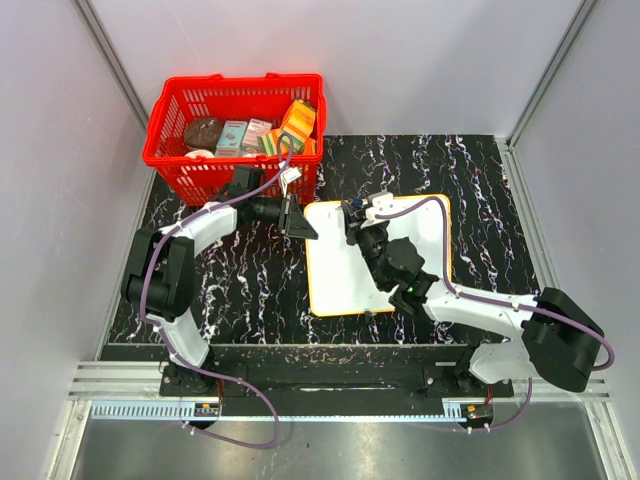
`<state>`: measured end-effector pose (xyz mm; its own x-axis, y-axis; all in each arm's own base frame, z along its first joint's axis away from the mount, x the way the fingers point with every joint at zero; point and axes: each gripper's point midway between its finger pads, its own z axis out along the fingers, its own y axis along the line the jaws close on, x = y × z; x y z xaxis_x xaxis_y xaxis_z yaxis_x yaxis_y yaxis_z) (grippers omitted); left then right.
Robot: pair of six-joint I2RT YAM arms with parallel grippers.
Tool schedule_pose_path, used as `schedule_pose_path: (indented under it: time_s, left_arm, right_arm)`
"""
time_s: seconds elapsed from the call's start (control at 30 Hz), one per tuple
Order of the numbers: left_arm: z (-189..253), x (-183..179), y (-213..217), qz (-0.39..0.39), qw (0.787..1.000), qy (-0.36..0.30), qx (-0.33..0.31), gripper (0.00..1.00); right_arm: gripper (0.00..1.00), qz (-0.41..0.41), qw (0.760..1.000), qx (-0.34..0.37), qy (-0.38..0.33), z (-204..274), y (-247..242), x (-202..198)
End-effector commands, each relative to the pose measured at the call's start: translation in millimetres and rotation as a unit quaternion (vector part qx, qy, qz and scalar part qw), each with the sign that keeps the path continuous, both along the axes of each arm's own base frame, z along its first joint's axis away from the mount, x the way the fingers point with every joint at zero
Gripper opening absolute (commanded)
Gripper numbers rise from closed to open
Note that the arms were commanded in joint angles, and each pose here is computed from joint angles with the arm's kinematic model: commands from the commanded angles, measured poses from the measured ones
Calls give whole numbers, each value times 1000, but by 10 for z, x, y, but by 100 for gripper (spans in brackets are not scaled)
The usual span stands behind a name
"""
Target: Write a sentence on the whiteboard
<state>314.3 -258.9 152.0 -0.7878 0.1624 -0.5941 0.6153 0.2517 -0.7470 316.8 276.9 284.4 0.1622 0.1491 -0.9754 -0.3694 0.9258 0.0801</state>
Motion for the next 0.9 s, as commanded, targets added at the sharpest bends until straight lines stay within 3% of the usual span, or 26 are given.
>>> schedule_pose_path:
  time_s: [0.0,0.23,0.87]
  left_arm:
    - [18,332,95,39,994,-102,31,0]
    - [-8,327,94,38,994,-98,31,0]
    - [8,327,95,39,994,-100,31,0]
  right_arm:
    - [0,18,999,34,-11,167,16,-16]
    - [0,44,998,32,-8,139,141,-24]
    - [0,12,1000,22,12,-4,98,101]
